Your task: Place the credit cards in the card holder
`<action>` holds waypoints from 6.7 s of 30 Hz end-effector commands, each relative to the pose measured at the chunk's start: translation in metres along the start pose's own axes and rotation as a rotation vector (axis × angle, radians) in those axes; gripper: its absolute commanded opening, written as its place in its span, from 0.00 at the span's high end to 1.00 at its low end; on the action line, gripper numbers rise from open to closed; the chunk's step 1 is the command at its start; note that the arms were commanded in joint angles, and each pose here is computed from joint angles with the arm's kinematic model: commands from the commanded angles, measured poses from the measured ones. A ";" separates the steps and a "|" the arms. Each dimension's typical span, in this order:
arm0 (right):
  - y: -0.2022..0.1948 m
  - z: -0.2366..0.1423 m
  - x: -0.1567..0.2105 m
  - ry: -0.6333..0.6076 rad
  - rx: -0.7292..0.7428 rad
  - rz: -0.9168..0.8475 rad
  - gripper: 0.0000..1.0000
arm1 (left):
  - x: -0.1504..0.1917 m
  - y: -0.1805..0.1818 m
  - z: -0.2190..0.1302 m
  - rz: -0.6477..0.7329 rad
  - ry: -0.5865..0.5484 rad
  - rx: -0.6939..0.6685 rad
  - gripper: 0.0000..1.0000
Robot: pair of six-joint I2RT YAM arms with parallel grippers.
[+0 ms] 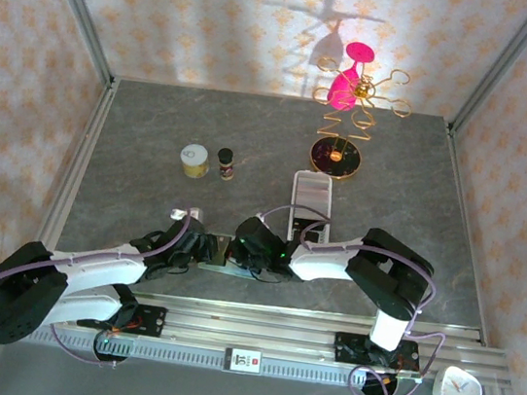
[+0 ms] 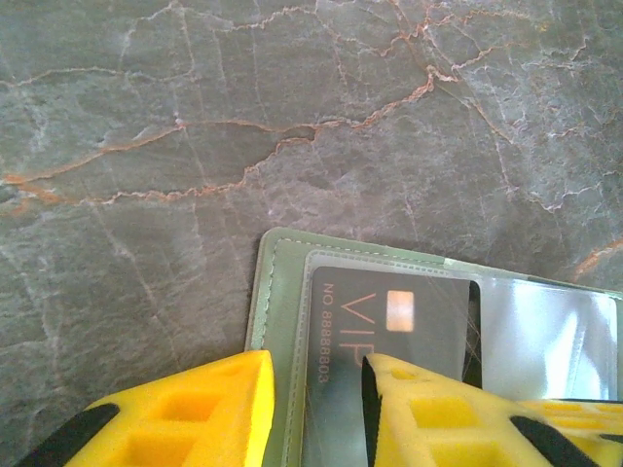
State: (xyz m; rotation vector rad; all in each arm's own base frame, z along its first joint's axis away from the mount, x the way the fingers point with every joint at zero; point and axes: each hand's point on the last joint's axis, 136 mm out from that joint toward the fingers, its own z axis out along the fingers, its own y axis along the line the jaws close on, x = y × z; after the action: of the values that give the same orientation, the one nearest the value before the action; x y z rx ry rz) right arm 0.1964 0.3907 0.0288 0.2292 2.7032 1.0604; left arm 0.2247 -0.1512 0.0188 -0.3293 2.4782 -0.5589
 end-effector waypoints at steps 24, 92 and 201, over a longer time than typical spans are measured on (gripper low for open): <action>-0.028 -0.048 -0.007 -0.100 0.158 -0.043 0.60 | 0.046 0.052 0.009 0.125 0.153 -0.275 0.79; 0.034 -0.018 -0.004 -0.063 -0.080 -0.024 0.61 | 0.026 0.041 -0.009 0.005 0.029 -0.190 0.63; -0.080 -0.196 -0.147 -0.100 0.594 -1.889 0.25 | -0.017 -0.023 -0.007 -0.051 0.028 0.039 0.40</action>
State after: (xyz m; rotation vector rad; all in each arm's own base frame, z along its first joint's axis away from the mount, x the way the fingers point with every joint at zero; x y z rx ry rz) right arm 0.2703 0.1736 0.1374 -1.6321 1.7204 -0.2665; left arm 0.2162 -0.1232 0.0206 -0.4682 2.5576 -0.3984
